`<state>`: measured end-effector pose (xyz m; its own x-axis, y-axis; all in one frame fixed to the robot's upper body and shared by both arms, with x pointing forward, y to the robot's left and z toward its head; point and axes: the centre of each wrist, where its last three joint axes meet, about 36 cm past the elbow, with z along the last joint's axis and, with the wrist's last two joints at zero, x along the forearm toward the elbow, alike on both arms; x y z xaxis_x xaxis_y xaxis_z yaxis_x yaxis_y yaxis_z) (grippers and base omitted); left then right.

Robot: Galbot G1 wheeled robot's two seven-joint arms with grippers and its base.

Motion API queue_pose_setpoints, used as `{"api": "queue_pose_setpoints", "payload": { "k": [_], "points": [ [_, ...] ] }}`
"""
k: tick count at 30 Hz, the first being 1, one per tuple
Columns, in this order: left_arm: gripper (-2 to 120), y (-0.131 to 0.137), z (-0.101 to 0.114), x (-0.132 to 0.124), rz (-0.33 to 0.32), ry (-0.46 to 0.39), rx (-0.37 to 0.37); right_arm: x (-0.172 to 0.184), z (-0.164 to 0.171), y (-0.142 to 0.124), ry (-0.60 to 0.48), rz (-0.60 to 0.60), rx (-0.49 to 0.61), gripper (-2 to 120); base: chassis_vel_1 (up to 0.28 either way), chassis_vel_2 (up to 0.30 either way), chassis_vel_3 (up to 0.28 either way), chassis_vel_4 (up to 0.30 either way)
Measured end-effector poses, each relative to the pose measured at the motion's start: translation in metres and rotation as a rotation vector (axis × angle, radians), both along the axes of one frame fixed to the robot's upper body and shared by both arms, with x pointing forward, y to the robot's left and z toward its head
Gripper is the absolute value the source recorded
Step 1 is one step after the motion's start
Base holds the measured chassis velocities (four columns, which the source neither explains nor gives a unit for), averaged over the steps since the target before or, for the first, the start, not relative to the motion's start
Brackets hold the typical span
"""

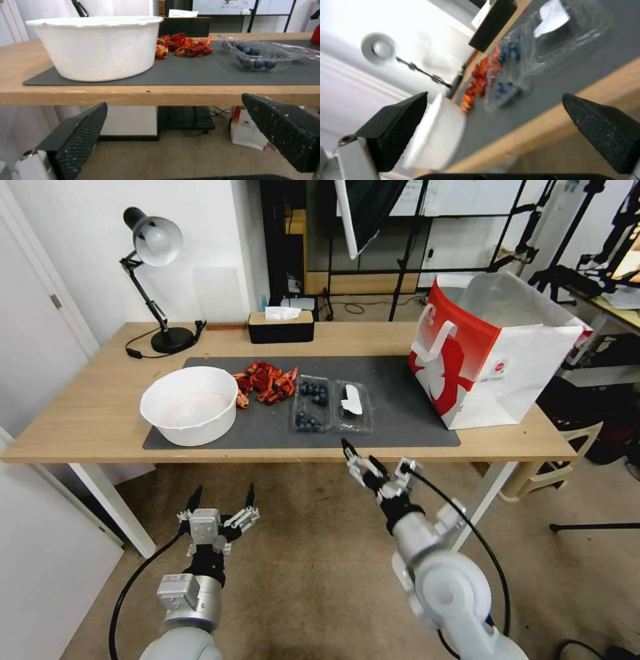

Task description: Close the takeout container lid, then place the container into the takeout bag.

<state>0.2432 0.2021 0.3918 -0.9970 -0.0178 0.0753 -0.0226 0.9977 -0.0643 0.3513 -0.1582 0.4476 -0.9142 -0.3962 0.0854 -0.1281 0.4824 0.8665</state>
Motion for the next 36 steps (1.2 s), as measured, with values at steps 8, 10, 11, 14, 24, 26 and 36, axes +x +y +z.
{"api": "queue_pose_setpoints", "payload": {
  "k": [8, 10, 11, 14, 24, 26, 36],
  "points": [
    [100, 0.001, -0.002, 0.002, 0.003, 0.003, 0.001, 0.029, 0.010, 0.014, 0.092, -0.002, 0.194, 100, 0.000, 0.000, 0.000, 0.000],
    [100, 0.002, -0.003, 0.002, 0.004, 0.003, 0.001, 0.037, 0.010, 0.020, 0.103, -0.012, 0.217, 100, 0.000, 0.000, 0.000, 0.000],
    [100, 0.002, -0.003, 0.002, 0.004, 0.003, 0.001, 0.037, 0.010, 0.020, 0.103, -0.012, 0.217, 100, 0.000, 0.000, 0.000, 0.000],
    [100, 0.003, -0.003, 0.003, 0.006, 0.003, 0.003, 0.048, 0.009, 0.023, 0.124, -0.023, 0.234, 100, 0.000, 0.000, 0.000, 0.000],
    [100, 0.003, -0.004, 0.003, 0.008, 0.006, 0.005, 0.064, 0.008, 0.029, 0.175, -0.041, 0.268, 100, 0.000, 0.000, 0.000, 0.000],
    [100, 0.003, -0.004, 0.003, 0.009, 0.007, 0.005, 0.068, 0.010, 0.029, 0.183, -0.051, 0.286, 100, 0.000, 0.000, 0.000, 0.000],
    [100, 0.003, -0.004, 0.001, 0.011, 0.010, 0.007, 0.074, 0.011, 0.029, 0.220, -0.094, 0.333, 100, 0.000, 0.000, 0.000, 0.000]
  ]
}}
